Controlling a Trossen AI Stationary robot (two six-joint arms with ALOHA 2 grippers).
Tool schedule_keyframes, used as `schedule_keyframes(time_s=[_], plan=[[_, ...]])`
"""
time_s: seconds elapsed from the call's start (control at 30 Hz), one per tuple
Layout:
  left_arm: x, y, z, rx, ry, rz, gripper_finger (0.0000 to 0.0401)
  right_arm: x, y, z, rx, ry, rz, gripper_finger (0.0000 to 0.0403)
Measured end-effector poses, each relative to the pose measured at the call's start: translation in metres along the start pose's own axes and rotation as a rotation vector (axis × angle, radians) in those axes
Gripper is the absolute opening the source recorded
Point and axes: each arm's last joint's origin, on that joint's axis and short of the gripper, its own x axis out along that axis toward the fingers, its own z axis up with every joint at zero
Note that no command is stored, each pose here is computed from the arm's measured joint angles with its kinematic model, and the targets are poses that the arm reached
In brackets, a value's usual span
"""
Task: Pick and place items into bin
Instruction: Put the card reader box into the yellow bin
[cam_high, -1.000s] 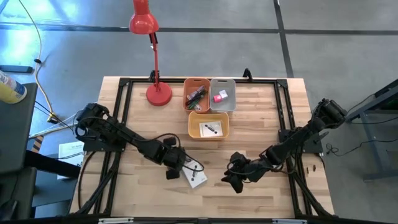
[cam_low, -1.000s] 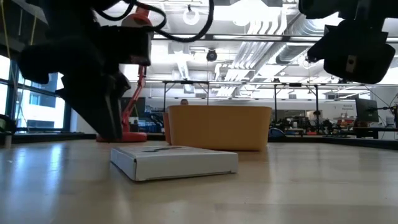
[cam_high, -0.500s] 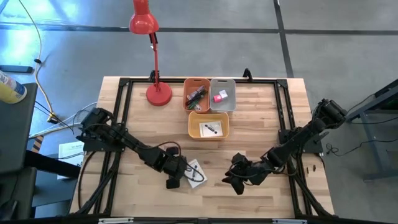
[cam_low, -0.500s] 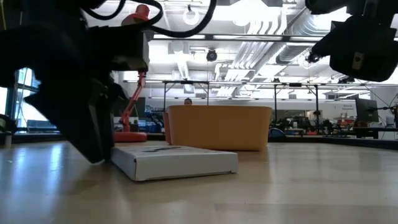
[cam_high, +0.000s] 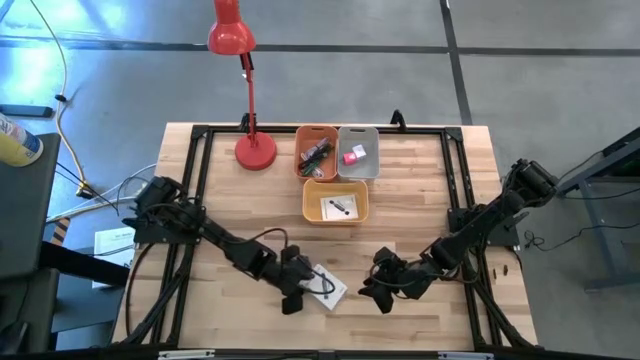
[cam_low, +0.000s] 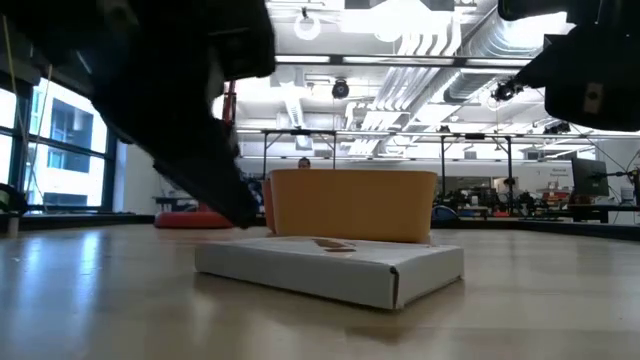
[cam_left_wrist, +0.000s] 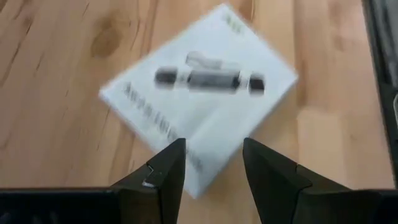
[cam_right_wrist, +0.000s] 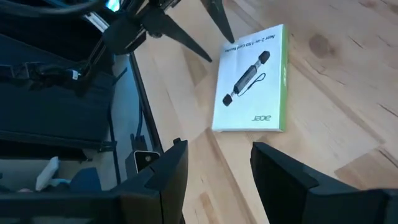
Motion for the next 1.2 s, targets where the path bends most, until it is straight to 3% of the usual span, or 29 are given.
schedule_keyframes(time_s=[0.17, 0.3, 0.7, 0.87, 1.07, 1.2], plan=[[0.003, -0.003, 0.003, -0.019, -0.041, -0.026, 0.0149, -0.001, -0.001, -0.003, 0.056, 0.049, -0.008, 0.0165], [0.003, 0.0, -0.002, 0.028, 0.002, 0.003, 0.0149, -0.004, -0.001, -0.012, 0.083, 0.092, -0.023, 0.0165], [0.014, -0.025, 0.012, 0.424, -0.047, -0.174, 0.0149, -0.009, 0.002, -0.024, 0.04, 0.048, -0.026, 0.0165], [0.03, -0.035, 0.018, 0.525, -0.025, -0.244, 0.0149, -0.009, 0.002, -0.024, 0.038, 0.044, -0.021, 0.0165], [0.052, -0.037, 0.019, 0.555, 0.023, -0.245, 0.0149, -0.009, 0.002, -0.024, 0.039, 0.045, -0.021, 0.0165], [0.059, -0.028, 0.024, 0.514, 0.056, -0.209, 0.0149, -0.009, 0.002, -0.024, 0.04, 0.051, -0.02, 0.0165]])
